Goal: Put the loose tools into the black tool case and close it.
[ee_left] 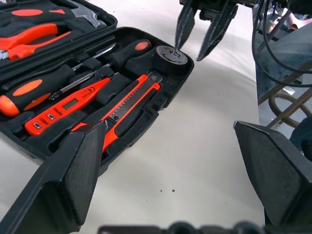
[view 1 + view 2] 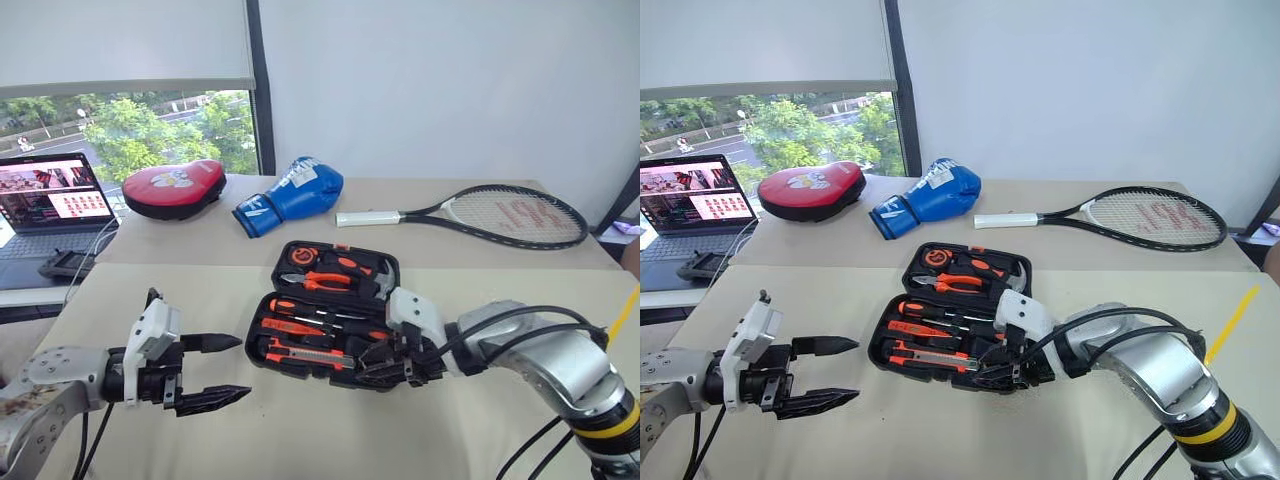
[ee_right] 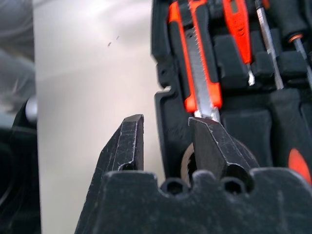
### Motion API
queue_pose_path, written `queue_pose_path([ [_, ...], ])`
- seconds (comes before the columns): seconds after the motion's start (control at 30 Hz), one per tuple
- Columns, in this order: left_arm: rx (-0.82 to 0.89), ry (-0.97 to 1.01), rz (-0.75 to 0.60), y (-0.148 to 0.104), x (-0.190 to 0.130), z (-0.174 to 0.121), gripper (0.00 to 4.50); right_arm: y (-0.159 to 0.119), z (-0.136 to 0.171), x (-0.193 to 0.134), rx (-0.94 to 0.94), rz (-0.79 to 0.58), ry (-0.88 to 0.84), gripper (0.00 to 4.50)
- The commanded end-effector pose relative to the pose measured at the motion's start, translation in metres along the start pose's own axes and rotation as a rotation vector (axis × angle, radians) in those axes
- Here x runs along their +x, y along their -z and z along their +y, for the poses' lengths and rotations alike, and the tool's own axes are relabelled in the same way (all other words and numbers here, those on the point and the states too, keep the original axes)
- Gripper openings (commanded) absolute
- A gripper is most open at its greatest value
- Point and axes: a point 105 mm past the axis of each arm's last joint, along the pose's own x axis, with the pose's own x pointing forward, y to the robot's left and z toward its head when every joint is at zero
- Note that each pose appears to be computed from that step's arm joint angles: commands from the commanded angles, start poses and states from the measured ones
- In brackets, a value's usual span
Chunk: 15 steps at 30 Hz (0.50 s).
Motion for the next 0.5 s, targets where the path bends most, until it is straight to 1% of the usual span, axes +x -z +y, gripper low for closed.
queue_pose_path([
  [0.03,0.039,0.006,-0.018,-0.006,-0.001,-0.001,4.50,-0.005,-0.016,0.003,-0.021,-0.042,0.109,1.79],
  [0.1,0.038,0.007,-0.018,-0.006,-0.002,-0.001,4.50,-0.001,-0.027,0.008,0.021,-0.037,0.155,1.79],
  [0.13,0.036,0.007,-0.018,-0.005,-0.002,-0.002,4.50,0.004,-0.028,0.010,0.046,-0.017,0.149,1.79],
  [0.3,0.032,0.007,-0.017,-0.004,-0.003,-0.003,4.50,0.022,-0.019,0.012,0.091,0.058,0.078,1.79],
  [0.43,0.030,0.003,-0.017,-0.003,-0.004,-0.004,4.50,0.023,-0.016,0.011,0.106,0.050,0.064,1.79],
  [0.5,0.028,0.000,-0.018,-0.002,-0.004,-0.004,4.50,0.018,-0.019,0.010,0.081,-0.005,0.091,1.79],
])
